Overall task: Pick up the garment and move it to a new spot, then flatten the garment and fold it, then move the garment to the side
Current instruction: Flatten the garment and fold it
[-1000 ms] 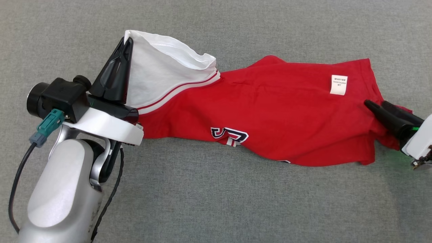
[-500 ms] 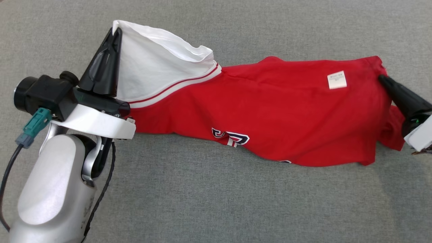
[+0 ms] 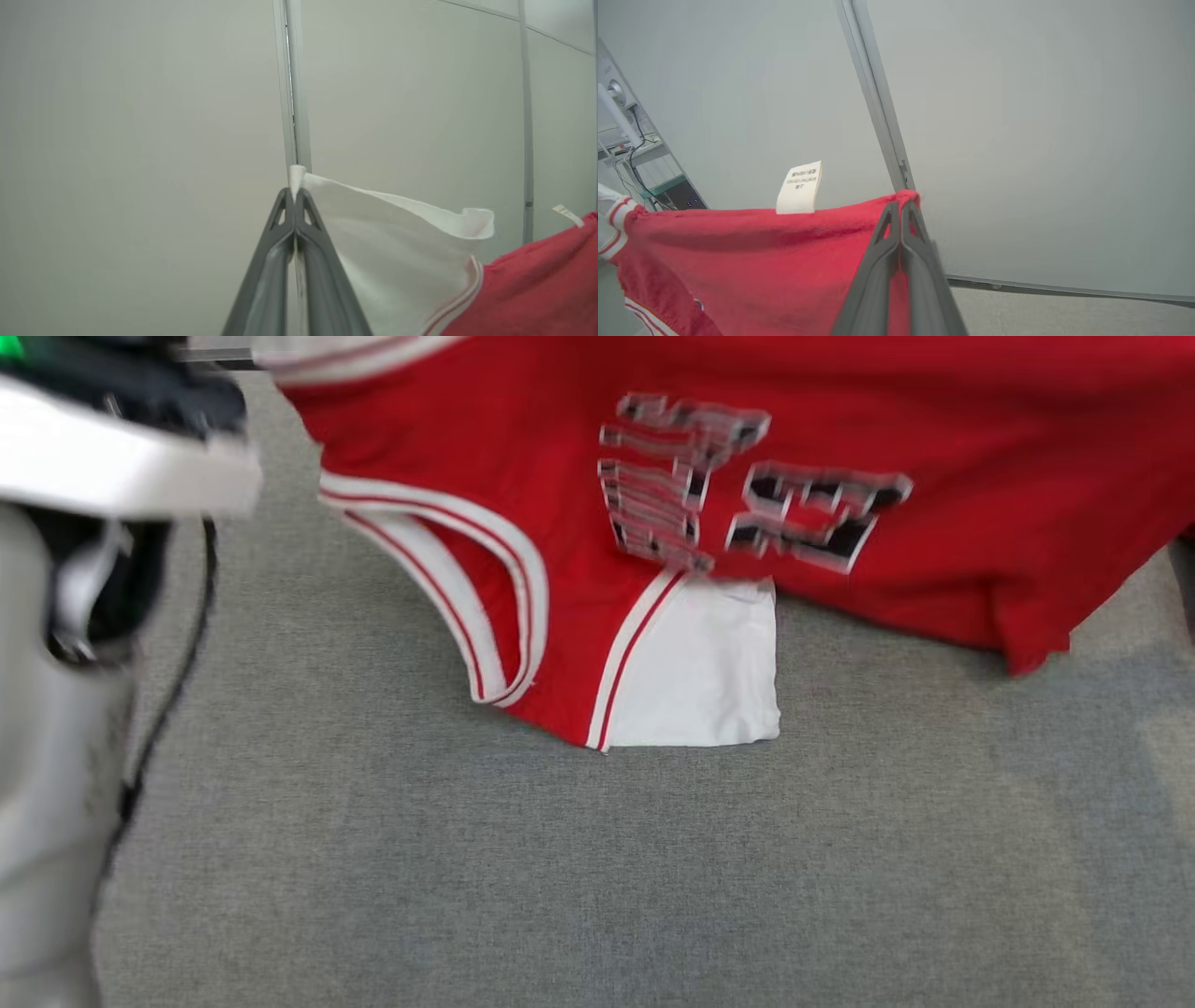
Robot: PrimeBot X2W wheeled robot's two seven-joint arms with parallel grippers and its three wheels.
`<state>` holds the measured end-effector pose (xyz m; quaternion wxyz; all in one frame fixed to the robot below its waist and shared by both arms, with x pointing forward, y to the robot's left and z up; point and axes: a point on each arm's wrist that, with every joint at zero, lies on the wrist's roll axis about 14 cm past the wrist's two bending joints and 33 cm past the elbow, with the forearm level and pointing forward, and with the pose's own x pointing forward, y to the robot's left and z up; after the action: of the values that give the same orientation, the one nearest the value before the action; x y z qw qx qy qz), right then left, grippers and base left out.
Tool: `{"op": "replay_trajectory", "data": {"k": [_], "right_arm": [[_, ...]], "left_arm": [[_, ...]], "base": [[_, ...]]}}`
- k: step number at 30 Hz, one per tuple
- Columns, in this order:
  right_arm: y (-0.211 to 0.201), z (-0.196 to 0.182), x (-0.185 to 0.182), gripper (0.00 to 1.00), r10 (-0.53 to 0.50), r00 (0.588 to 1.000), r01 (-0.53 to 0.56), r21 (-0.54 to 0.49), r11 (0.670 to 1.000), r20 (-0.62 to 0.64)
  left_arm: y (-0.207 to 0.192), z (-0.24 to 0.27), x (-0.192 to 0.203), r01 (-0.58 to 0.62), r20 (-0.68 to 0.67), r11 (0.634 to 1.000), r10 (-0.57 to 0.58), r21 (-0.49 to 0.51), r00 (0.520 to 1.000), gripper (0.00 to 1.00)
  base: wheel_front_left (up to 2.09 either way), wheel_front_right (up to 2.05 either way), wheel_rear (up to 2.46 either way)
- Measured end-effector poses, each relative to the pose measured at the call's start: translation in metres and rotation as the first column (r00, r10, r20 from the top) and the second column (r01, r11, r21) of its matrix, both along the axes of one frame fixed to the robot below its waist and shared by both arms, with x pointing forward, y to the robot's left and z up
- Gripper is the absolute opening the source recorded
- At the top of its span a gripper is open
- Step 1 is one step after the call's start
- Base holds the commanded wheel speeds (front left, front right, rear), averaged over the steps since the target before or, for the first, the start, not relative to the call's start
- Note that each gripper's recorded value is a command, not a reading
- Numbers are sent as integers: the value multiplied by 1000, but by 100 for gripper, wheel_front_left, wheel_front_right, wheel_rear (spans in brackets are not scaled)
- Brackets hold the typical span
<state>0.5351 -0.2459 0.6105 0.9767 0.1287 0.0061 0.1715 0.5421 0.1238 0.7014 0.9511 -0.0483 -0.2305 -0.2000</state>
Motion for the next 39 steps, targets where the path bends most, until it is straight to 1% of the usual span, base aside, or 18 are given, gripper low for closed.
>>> {"op": "replay_trajectory", "data": {"k": [2, 4, 7, 9, 12, 13, 16, 19, 21, 22, 23, 24, 26, 29, 32, 37, 39], "right_arm": [[-2, 22, 16, 0, -13, 998, 15, -38, 999, 64], [1, 40, 36, 0, -19, 992, 29, -78, 996, 123], [10, 65, 66, 0, -35, 977, 58, -104, 993, 211], [14, 81, 85, 0, -50, 960, 85, -116, 990, 275], [16, 94, 108, 0, -74, 932, 129, -132, 983, 355], [16, 94, 108, 0, -74, 932, 129, -132, 983, 355], [12, 101, 126, 0, -93, 903, 175, -161, 971, 420], [11, 99, 140, 0, -87, 886, 198, -202, 959, 456], [16, 86, 149, 0, -67, 890, 184, -221, 958, 452], [22, 80, 151, 0, -50, 890, 168, -224, 960, 454], [26, 70, 153, 0, -37, 894, 154, -228, 961, 447], [30, 56, 154, 0, -21, 902, 133, -232, 963, 431], [37, 16, 153, 0, 0, 930, 95, -240, 966, 368], [48, -30, 142, 0, 34, 958, 34, -232, 972, 285], [50, -59, 121, 0, 46, 975, 2, -215, 977, 217], [57, -80, 75, 0, 72, 988, -51, -147, 988, 138], [57, -91, 52, 0, 80, 993, -69, -121, 990, 92]], "left_arm": [[-8, 22, 16, 18, 25, 999, -19, 46, 1000, 0], [-16, 45, 33, 6, 75, 992, -16, 123, 997, 0], [-22, 85, 60, -58, 205, 977, 15, 204, 979, 0], [-24, 103, 79, -115, 287, 963, 41, 246, 957, 0], [-26, 121, 101, -180, 395, 946, 63, 268, 917, 0], [-26, 121, 101, -180, 395, 946, 63, 268, 917, 0], [-30, 137, 114, -231, 485, 938, 82, 257, 871, 0], [-34, 145, 119, -231, 533, 950, 87, 210, 841, 0], [-38, 145, 113, -201, 569, 964, 67, 177, 820, 0], [-37, 138, 113, -185, 568, 969, 60, 165, 821, 0], [-34, 123, 117, -171, 553, 972, 56, 159, 831, 0], [-32, 105, 120, -158, 528, 974, 50, 162, 848, 0], [-22, 62, 124, -137, 453, 976, 47, 167, 890, 0], [-13, 4, 115, -93, 343, 980, 28, 174, 939, 0], [-1, -40, 92, -67, 238, 985, 28, 159, 971, 0], [7, -93, 38, -14, 79, 990, 3, 137, 997, 0], [15, -104, 16, -14, 25, 994, 12, 109, 1000, 0]], "base": [[0, 0, 0], [0, 0, 0], [0, 0, 0], [0, 0, 0], [0, 0, 0], [0, 0, 0], [0, 0, 0], [0, 0, 0], [0, 0, 0], [0, 0, 0], [0, 0, 0], [0, 0, 0], [0, 0, 0], [0, 0, 0], [0, 0, 0], [0, 0, 0], [0, 0, 0]]}}
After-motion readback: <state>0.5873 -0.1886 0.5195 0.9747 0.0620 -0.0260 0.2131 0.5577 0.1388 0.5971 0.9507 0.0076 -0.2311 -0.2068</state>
